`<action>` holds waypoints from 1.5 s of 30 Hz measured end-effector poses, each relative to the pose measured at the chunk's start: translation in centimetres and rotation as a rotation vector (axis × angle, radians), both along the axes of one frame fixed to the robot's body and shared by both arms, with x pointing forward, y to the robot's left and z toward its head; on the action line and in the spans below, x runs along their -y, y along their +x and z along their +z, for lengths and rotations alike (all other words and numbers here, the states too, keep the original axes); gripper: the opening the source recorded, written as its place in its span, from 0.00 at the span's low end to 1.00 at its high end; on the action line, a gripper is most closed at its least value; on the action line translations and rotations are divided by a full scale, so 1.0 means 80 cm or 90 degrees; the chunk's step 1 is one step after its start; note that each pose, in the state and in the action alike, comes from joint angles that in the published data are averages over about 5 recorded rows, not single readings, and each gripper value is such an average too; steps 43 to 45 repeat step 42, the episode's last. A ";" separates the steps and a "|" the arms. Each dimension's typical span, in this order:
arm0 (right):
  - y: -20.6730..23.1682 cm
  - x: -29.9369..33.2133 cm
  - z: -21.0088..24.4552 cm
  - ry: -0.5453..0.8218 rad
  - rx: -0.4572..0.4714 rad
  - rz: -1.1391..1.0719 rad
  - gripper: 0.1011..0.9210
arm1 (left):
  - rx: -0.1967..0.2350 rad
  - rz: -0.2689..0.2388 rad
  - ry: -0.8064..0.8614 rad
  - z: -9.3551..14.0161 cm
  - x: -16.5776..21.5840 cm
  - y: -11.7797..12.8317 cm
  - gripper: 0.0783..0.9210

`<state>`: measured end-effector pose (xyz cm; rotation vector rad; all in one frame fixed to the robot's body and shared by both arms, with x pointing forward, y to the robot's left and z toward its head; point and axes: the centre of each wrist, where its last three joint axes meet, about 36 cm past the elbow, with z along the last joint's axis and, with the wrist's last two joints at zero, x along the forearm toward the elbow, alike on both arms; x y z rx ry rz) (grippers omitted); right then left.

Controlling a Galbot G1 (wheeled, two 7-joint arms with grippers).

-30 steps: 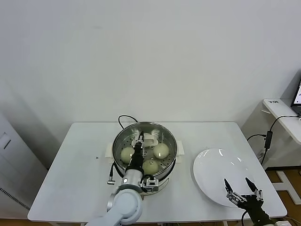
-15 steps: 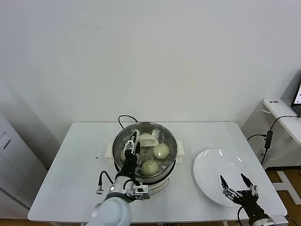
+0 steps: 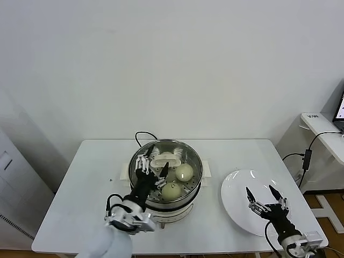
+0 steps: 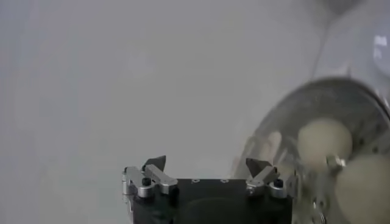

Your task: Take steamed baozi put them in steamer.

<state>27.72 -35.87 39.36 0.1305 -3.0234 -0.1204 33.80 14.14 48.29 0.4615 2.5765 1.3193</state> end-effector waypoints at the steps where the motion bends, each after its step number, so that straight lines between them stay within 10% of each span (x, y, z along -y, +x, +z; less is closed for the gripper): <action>1: 0.003 -0.002 0.001 0.001 0.004 0.000 0.88 | 0.001 -0.004 -0.022 0.002 -0.005 0.002 0.88; 16: 0.028 -0.024 0.017 0.020 0.043 -0.014 0.88 | 0.021 0.043 -0.308 0.004 -0.104 0.034 0.88; 45: 0.031 -0.043 0.006 0.040 0.048 -0.023 0.88 | -0.067 0.166 -0.465 -0.083 -0.202 -0.015 0.88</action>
